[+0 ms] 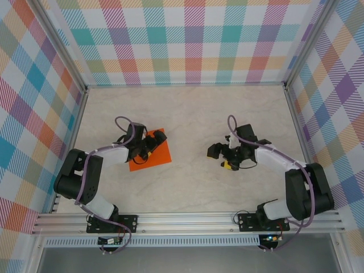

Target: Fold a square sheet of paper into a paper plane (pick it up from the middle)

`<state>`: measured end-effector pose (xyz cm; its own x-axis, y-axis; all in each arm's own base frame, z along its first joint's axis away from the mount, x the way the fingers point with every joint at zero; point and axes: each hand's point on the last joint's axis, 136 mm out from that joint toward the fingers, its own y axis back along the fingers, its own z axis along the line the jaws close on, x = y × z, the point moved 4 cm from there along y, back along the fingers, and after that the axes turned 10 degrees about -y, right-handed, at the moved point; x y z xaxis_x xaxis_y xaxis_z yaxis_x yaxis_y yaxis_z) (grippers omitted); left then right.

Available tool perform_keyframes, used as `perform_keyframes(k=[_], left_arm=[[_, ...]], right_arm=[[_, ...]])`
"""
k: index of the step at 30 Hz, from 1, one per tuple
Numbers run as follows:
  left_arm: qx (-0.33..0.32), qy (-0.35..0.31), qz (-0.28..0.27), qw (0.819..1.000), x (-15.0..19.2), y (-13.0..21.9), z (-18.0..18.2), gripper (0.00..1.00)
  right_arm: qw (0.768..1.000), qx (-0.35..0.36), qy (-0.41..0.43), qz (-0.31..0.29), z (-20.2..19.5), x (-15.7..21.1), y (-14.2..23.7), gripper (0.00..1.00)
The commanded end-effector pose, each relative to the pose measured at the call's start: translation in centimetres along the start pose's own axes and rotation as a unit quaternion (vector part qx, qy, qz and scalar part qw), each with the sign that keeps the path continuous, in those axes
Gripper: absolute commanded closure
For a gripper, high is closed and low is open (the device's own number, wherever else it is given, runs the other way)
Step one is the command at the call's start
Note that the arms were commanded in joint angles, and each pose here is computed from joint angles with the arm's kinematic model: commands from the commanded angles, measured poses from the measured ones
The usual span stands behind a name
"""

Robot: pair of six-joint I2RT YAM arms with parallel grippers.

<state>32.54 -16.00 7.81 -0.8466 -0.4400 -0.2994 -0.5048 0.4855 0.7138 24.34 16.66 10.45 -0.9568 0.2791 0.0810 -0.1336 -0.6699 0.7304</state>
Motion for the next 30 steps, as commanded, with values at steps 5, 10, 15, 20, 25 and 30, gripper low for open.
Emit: perform_keyframes(k=[5, 10, 15, 20, 25, 30], left_arm=[[-0.004, 0.028, 0.039, 0.999, 4.2, 0.5, -2.5, 0.00], [-0.049, -0.030, -0.024, 0.998, 2.0, 6.2, -3.5, 0.00], [-0.097, -0.071, -0.102, 0.987, 0.7, 12.3, -1.6, 0.00], [-0.083, -0.075, -0.144, 0.983, 0.9, 15.5, -0.1, 0.00], [-0.079, -0.073, -0.151, 0.983, 1.7, 16.5, 0.8, 0.00], [-0.086, -0.072, -0.148, 0.983, 2.3, 16.7, 1.7, 0.00]], right_arm=[[0.999, 0.015, 0.008, -0.038, 3.4, -1.4, -1.9, 0.00], [0.999, 0.025, 0.016, -0.020, 6.0, -1.7, -4.4, 0.08], [0.997, 0.050, 0.047, -0.027, 9.5, -1.0, -7.1, 0.09], [0.996, 0.058, 0.070, -0.004, 12.4, 0.1, -11.0, 0.09], [0.994, 0.069, 0.085, 0.023, 14.5, 0.7, -14.5, 0.14], [0.992, 0.090, 0.086, 0.033, 14.4, 0.5, -16.3, 0.16]])
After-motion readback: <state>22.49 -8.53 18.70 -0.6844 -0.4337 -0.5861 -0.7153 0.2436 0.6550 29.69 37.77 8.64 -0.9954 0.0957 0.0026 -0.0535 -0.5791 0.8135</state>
